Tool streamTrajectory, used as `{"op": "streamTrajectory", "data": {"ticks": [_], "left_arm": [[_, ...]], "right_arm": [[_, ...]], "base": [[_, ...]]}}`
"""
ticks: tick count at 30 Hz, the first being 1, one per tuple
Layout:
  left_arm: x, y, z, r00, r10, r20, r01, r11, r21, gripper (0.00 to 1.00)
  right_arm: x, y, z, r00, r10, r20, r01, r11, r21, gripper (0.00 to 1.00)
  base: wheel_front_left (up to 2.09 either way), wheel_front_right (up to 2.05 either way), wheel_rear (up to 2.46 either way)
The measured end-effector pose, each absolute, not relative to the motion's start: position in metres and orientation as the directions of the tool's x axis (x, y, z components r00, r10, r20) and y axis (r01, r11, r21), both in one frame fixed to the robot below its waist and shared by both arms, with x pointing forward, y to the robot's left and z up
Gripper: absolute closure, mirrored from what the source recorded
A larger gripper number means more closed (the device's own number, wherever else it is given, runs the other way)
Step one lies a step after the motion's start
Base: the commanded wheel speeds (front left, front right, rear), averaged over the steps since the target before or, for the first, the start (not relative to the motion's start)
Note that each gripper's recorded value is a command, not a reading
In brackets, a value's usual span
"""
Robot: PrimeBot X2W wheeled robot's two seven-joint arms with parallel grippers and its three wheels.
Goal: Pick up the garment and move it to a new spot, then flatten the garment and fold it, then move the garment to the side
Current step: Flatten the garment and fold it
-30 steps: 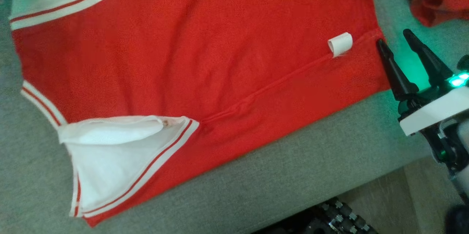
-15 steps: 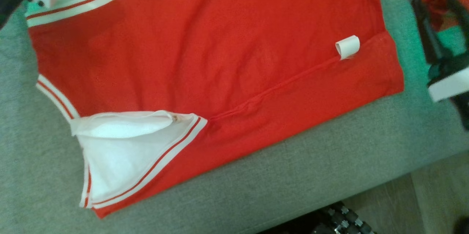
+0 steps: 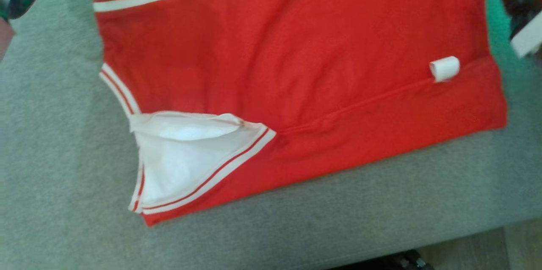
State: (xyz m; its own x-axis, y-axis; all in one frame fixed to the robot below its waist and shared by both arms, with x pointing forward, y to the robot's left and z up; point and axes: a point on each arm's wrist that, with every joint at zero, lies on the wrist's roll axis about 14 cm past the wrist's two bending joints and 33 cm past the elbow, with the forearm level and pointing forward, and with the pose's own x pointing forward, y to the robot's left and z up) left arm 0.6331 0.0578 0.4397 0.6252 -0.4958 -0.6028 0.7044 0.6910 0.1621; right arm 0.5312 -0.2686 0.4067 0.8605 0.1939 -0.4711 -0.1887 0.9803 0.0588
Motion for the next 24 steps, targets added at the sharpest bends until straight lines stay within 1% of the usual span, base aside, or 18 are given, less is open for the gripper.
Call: {"op": "streamTrajectory", "data": {"ticks": [5, 12, 13, 14, 15, 16, 17, 18, 19, 24], "left_arm": [[0.635, 0.067, 0.442, 0.638, -0.491, -0.593, 0.702, 0.688, 0.185, 1.00], [0.630, 0.074, 0.433, 0.630, -0.486, -0.606, 0.705, 0.685, 0.184, 1.00], [0.629, 0.075, 0.431, 0.628, -0.483, -0.610, 0.705, 0.685, 0.183, 1.00], [0.629, 0.076, 0.430, 0.627, -0.482, -0.611, 0.705, 0.685, 0.183, 1.00], [0.628, 0.077, 0.430, 0.626, -0.483, -0.612, 0.706, 0.684, 0.183, 1.00], [0.628, 0.077, 0.430, 0.628, -0.484, -0.610, 0.707, 0.683, 0.186, 1.00], [0.629, 0.077, 0.432, 0.631, -0.484, -0.606, 0.706, 0.683, 0.190, 1.00], [0.629, 0.076, 0.433, 0.635, -0.487, -0.600, 0.705, 0.682, 0.193, 1.00], [0.630, 0.076, 0.434, 0.637, -0.490, -0.596, 0.706, 0.681, 0.195, 1.00], [0.632, 0.076, 0.435, 0.644, -0.494, -0.584, 0.704, 0.681, 0.202, 1.00]], "right_arm": [[0.556, -0.266, 0.390, 0.828, 0.187, -0.529, -0.212, 0.977, 0.014, 0.00], [0.561, -0.265, 0.360, 0.760, 0.170, -0.627, -0.246, 0.969, -0.035, 0.00], [0.562, -0.266, 0.358, 0.756, 0.166, -0.634, -0.249, 0.967, -0.044, 0.02], [0.563, -0.267, 0.358, 0.753, 0.163, -0.637, -0.253, 0.966, -0.053, 0.23], [0.564, -0.268, 0.358, 0.752, 0.161, -0.639, -0.253, 0.966, -0.055, 0.23], [0.565, -0.267, 0.358, 0.747, 0.162, -0.645, -0.253, 0.966, -0.051, 0.63], [0.565, -0.265, 0.358, 0.744, 0.167, -0.647, -0.255, 0.966, -0.044, 0.71], [0.565, -0.263, 0.357, 0.741, 0.173, -0.649, -0.258, 0.965, -0.037, 0.71], [0.564, -0.261, 0.356, 0.737, 0.179, -0.652, -0.263, 0.964, -0.033, 1.00], [0.563, -0.259, 0.356, 0.730, 0.192, -0.656, -0.262, 0.965, -0.010, 1.00]], "base": [[0.00, 0.00, 0.00], [0.00, 0.00, 0.00], [0.00, 0.00, 0.00], [0.00, 0.00, 0.00], [0.00, 0.00, 0.00], [0.00, 0.00, 0.00], [0.00, 0.00, 0.00], [0.00, 0.00, 0.00], [0.00, 0.00, 0.00], [0.00, 0.00, 0.00]]}}
